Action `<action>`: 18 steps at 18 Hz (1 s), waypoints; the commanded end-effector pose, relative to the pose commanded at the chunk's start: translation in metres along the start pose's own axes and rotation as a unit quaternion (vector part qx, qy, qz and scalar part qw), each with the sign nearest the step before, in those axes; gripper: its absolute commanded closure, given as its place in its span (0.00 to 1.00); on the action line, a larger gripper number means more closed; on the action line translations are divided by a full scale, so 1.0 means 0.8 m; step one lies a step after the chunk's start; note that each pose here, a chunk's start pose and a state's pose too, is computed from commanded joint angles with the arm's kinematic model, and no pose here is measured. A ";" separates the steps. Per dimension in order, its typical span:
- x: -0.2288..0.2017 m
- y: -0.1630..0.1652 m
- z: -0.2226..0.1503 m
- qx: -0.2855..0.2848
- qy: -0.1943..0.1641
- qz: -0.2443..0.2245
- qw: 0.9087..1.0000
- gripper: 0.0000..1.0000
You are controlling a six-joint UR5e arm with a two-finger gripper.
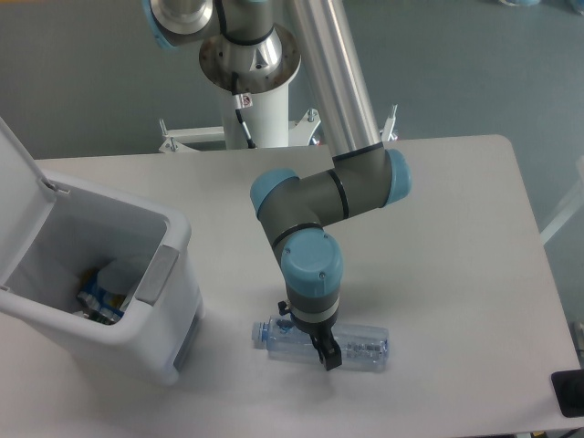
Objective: Place the trash in the trash can
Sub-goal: 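Close the gripper around the middle of the clear water bottle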
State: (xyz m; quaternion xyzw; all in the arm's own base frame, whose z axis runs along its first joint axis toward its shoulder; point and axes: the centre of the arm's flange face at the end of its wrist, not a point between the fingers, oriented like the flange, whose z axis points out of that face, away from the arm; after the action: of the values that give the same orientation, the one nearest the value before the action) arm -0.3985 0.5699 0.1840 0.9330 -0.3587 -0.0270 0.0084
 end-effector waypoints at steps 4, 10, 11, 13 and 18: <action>0.000 -0.001 0.001 -0.001 0.001 -0.001 1.000 0.03; -0.001 -0.002 -0.008 -0.001 -0.003 -0.001 1.000 0.39; -0.001 -0.002 -0.008 -0.001 -0.003 -0.002 1.000 0.40; -0.001 -0.002 -0.008 -0.002 -0.003 -0.002 1.000 0.40; -0.005 0.000 -0.025 0.000 -0.015 -0.004 1.000 0.40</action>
State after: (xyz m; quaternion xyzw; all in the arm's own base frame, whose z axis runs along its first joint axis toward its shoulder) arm -0.3999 0.5726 0.2039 0.9341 -0.3547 -0.0406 0.0032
